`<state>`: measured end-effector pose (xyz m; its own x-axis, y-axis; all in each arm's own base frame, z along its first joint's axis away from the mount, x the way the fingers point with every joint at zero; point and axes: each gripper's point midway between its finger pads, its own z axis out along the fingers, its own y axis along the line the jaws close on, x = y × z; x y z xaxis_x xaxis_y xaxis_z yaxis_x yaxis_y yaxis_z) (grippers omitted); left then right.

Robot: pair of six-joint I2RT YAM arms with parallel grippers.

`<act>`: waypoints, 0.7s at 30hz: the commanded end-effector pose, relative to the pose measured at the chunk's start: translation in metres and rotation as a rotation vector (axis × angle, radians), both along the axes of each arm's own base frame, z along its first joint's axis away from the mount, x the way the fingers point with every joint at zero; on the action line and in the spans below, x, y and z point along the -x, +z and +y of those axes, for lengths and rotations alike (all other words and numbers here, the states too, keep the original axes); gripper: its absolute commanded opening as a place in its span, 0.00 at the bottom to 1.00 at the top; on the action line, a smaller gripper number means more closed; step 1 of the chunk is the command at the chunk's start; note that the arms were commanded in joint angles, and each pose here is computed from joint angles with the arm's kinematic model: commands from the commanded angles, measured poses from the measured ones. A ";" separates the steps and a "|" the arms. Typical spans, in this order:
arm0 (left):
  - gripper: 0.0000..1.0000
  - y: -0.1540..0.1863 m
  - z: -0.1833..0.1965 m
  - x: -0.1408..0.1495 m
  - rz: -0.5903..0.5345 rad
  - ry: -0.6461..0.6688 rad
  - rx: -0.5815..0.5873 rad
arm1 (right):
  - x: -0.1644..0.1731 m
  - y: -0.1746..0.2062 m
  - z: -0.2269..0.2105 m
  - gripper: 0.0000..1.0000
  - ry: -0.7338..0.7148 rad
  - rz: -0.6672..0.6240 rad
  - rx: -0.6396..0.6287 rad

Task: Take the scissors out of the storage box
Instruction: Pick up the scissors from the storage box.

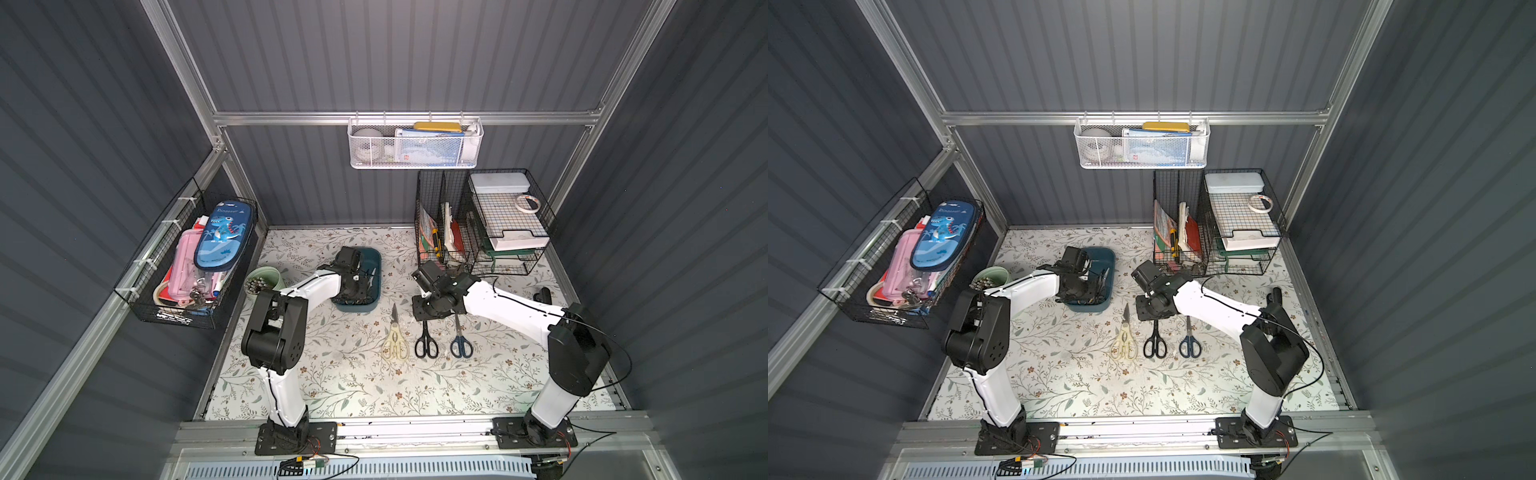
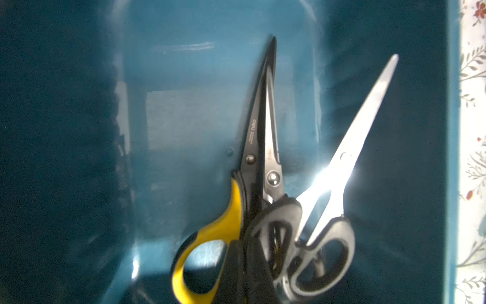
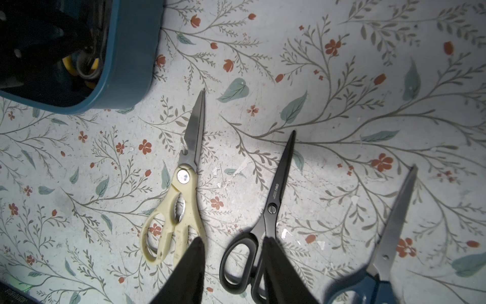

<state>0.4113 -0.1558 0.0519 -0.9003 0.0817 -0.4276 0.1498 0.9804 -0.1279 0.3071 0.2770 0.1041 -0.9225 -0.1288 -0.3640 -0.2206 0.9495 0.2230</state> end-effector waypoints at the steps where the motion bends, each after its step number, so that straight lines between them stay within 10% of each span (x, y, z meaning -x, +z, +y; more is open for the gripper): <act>1: 0.00 0.040 0.010 -0.002 -0.059 0.051 0.025 | 0.002 -0.001 0.006 0.40 0.036 0.010 -0.018; 14: 0.00 0.102 -0.016 0.001 -0.153 0.032 0.243 | -0.039 0.103 0.089 0.53 0.141 -0.264 -0.457; 21: 0.00 0.110 -0.031 0.008 -0.144 -0.005 0.336 | -0.067 0.107 0.105 0.55 0.122 -0.318 -0.467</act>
